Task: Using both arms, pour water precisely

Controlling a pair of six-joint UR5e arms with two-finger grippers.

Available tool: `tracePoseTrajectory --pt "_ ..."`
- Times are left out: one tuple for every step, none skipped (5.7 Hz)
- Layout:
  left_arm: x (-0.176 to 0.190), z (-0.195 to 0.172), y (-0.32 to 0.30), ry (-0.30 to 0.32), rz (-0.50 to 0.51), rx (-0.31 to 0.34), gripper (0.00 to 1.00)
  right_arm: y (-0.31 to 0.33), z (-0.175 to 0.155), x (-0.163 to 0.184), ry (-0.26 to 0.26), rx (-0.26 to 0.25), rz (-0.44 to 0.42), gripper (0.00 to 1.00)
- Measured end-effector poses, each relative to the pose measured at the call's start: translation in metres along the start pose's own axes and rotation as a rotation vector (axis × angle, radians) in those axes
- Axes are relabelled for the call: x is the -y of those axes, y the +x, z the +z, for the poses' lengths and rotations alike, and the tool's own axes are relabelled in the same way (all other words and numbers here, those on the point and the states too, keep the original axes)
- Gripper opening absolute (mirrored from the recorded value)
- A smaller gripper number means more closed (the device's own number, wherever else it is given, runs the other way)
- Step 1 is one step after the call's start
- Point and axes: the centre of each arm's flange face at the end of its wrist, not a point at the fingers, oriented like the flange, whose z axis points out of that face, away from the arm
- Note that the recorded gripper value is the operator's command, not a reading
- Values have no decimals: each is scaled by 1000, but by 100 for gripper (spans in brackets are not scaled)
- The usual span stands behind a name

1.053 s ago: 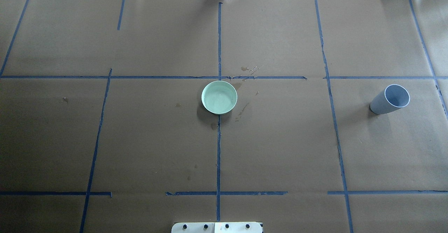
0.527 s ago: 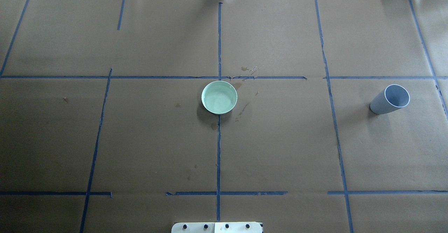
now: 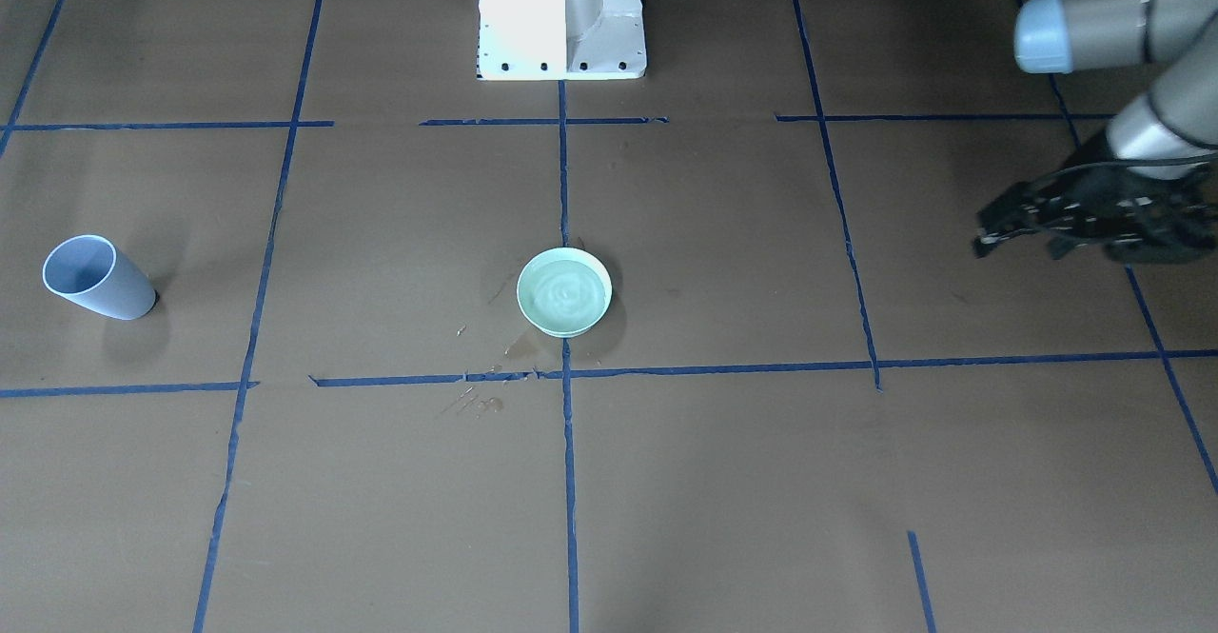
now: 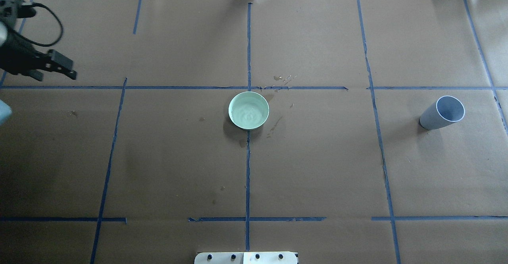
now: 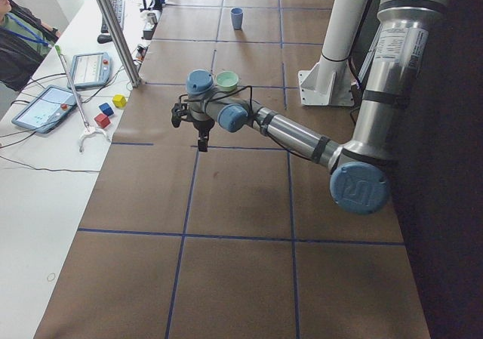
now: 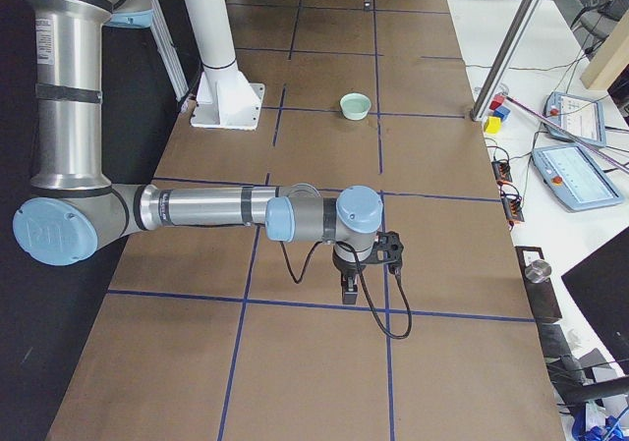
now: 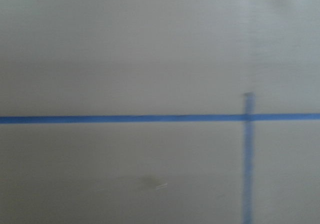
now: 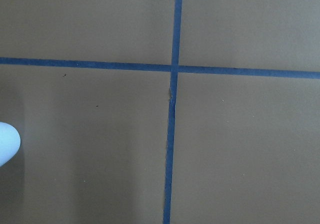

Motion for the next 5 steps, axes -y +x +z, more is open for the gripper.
tracePoseTrajectory --pt "-13 43 97 -8 -42 -3 100 0 0 0 -1 0 1 100" --pt "-23 76 179 -15 -94 -10 100 -1 0 0 -1 1 1 100" --pt "-29 95 234 -10 -135 -12 100 -1 1 1 -1 1 1 100" --pt "-31 102 262 -2 -162 -16 100 -1 1 1 -2 1 2 100" --pt "-31 105 285 -1 -189 -19 100 -1 1 1 -2 1 2 100"
